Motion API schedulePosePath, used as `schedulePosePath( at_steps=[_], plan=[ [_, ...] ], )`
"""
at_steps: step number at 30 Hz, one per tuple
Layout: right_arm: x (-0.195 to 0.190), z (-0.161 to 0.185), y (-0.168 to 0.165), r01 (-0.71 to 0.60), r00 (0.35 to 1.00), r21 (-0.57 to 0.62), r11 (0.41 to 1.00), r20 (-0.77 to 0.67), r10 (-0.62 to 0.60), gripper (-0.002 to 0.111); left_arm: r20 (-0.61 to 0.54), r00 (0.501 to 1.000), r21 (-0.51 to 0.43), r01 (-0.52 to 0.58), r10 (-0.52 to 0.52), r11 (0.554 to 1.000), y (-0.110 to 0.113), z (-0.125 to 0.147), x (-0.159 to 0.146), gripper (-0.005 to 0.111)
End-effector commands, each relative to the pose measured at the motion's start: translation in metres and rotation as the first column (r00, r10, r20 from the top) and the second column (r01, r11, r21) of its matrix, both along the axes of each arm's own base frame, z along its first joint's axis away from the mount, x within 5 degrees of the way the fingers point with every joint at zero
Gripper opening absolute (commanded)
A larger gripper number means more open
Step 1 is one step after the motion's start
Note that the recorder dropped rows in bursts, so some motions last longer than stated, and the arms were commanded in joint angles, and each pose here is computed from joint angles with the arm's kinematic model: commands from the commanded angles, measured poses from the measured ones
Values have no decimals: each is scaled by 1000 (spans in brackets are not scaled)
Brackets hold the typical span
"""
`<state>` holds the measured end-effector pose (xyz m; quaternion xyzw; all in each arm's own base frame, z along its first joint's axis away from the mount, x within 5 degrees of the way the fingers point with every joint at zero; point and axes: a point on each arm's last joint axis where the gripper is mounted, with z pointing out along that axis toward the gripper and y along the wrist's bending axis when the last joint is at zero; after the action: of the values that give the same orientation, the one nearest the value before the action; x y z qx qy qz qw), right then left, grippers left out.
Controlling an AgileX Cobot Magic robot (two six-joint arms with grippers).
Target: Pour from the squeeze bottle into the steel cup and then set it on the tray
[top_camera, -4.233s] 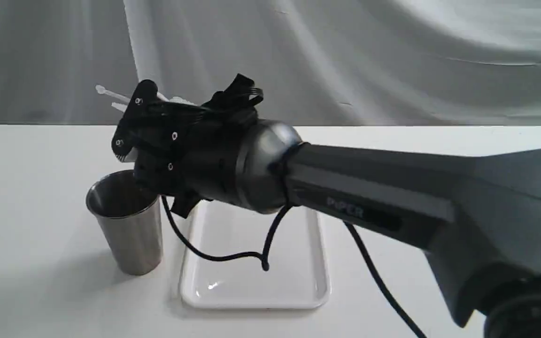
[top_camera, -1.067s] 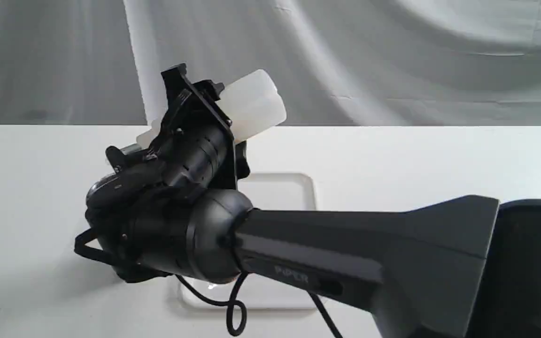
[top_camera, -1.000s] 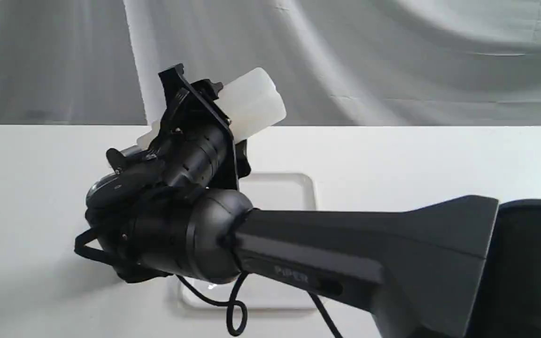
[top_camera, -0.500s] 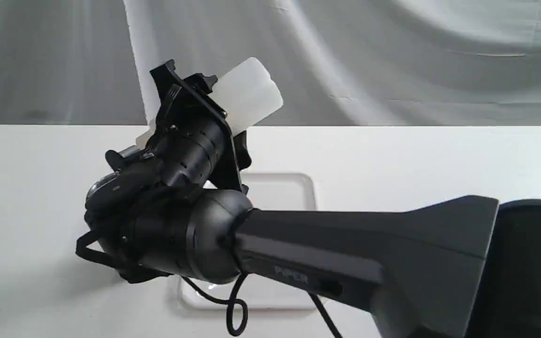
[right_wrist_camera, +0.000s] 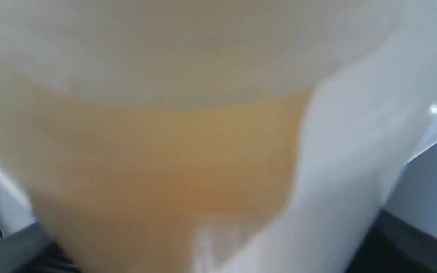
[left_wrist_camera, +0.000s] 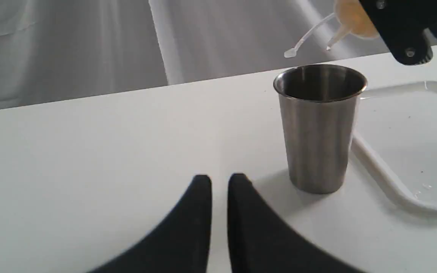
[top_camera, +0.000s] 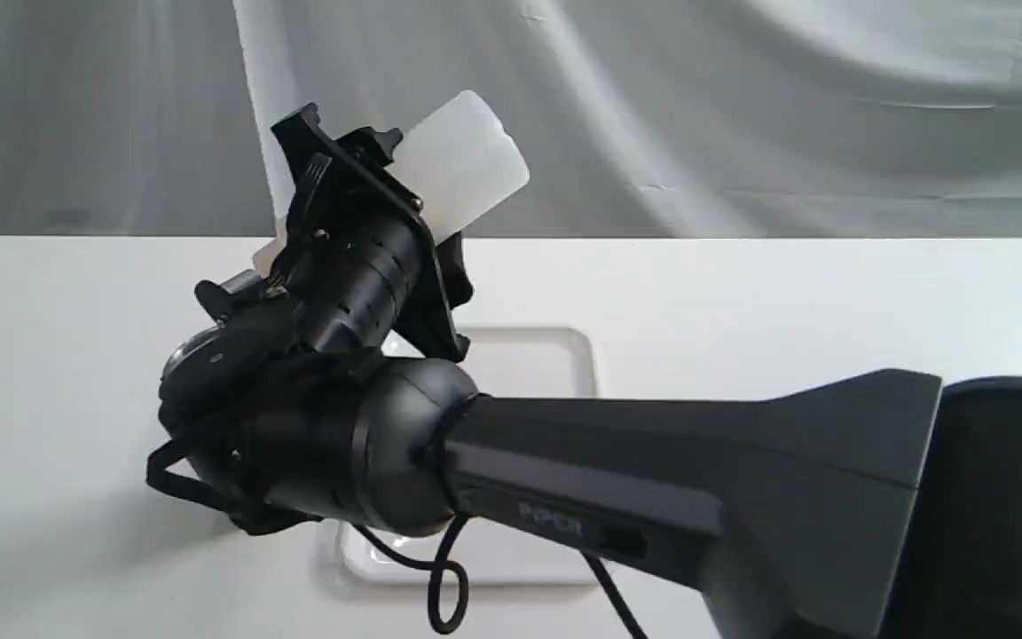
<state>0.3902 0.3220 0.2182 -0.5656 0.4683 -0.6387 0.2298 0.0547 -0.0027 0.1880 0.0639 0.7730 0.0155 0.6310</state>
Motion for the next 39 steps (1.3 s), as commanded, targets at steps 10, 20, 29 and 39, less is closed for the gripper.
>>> schedulePosePath(
  at_steps=[10, 20, 29, 39],
  plan=[
    [-1, 14, -1, -8, 997, -37, 999, 71, 11, 41, 7, 1000, -2, 3, -3, 1000, 0, -1, 0, 8],
    [0, 15, 0, -12, 998, -91, 996, 58, 17, 41, 7, 1000, -2, 3, -3, 1000, 0, -1, 0, 8],
    [0, 17, 1, -19, 997, -106, 994, 76, 27, 41, 7, 1000, -2, 3, -3, 1000, 0, -1, 0, 8],
    [0, 17, 1, -19, 997, -107, 994, 76, 27, 41, 7, 1000, -2, 3, -3, 1000, 0, -1, 0, 8]
  ],
)
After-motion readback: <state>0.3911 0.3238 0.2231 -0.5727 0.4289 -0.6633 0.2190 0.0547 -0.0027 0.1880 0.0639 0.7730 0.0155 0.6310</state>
